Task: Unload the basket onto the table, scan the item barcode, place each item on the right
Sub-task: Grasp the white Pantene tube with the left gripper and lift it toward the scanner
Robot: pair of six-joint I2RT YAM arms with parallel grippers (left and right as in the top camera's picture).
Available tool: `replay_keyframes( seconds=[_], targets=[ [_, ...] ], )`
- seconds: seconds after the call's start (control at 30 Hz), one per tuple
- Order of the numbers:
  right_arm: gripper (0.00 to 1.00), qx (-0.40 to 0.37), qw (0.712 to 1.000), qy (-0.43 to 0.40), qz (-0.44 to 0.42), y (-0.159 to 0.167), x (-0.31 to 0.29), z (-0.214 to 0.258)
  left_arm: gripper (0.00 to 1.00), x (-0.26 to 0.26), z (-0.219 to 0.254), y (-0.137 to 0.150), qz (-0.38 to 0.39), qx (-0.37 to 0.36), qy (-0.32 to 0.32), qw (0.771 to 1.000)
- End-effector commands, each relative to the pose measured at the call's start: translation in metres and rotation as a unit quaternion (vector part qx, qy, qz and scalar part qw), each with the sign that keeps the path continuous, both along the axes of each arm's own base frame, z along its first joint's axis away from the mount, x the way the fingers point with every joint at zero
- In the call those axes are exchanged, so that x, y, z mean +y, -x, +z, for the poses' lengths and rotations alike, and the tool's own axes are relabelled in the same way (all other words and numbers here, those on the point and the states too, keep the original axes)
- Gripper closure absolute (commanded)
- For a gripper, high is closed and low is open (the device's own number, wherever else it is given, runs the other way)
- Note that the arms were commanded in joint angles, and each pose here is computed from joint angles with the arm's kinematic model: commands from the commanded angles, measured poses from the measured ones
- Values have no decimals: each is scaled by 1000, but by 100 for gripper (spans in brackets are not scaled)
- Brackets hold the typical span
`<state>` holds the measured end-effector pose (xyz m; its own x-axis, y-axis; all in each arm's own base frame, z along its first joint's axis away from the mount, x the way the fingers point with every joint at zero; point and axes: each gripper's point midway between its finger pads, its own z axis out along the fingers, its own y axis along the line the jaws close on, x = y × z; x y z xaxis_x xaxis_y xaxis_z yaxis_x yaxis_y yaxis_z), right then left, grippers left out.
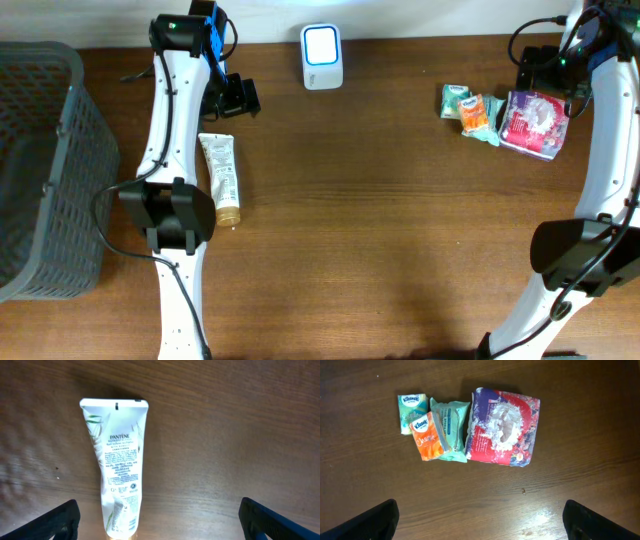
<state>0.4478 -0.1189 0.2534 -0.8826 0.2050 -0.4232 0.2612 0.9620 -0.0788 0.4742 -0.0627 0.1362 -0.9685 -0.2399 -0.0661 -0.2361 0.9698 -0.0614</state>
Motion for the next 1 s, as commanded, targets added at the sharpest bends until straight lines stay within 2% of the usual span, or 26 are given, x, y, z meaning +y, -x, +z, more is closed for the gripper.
replay_keyframes(
  seconds=[0.0,0.03,0.07,0.1,0.2,0.27,0.3,0.33,0.47,0.5,0.53,0.63,0.7,0.77,0.8,0.83,0.87,0.9,0.97],
  targets=[
    [1,0,1000,-3,-1,-2,2,-1,11,-2,-9,8,-41,22,9,999],
    [1,0,1000,-3,-1,-2,2,-1,12,-1,-23,17,-46,50,5,998],
    [1,0,1000,-3,-1,-2,2,-1,24,8,-41,30,-44,90,-16,995],
    [1,0,1000,-3,-1,-2,2,-1,28,19,-56,42,-41,123,-35,991],
    [1,0,1000,-3,-1,-2,2,-1,26,47,-82,63,-13,179,-36,983],
    [1,0,1000,-2,-1,-2,2,-1,20,52,-88,50,-27,154,-11,988],
    [1,0,1000,-3,-1,-2,2,-1,18,37,-88,40,-66,128,45,988],
    [1,0,1000,-3,-1,-2,2,-1,18,29,-90,35,-79,116,67,988],
    [1,0,1000,-3,-1,-2,2,-1,18,3,-122,37,-103,140,71,982],
    [1,0,1000,-3,-1,-2,2,-1,25,-10,-132,42,-109,156,86,978],
    [1,0,1000,-3,-1,-2,2,-1,38,-21,-139,48,-115,170,97,974],
    [1,0,1000,-3,-1,-2,2,-1,47,-52,-138,58,-149,181,92,968],
    [1,0,1000,-2,-1,-2,2,-1,47,-80,-131,65,-180,182,89,963],
    [1,0,1000,-3,-1,-2,2,-1,50,-131,-116,74,-219,170,125,953],
    [1,0,1000,-3,-1,-2,2,-1,68,-149,-108,74,-238,156,130,950],
    [1,0,1000,-2,-1,-2,2,-1,75,-159,-100,72,-249,141,131,949],
    [1,0,1000,-3,-1,-2,2,-1,84,-162,-94,69,-254,132,130,949],
    [1,0,1000,-2,-1,-2,2,-1,87,-164,-88,66,-256,123,128,950],
    [1,0,1000,-2,-1,-2,2,-1,89,-134,-69,46,-231,89,56,967]
  ],
)
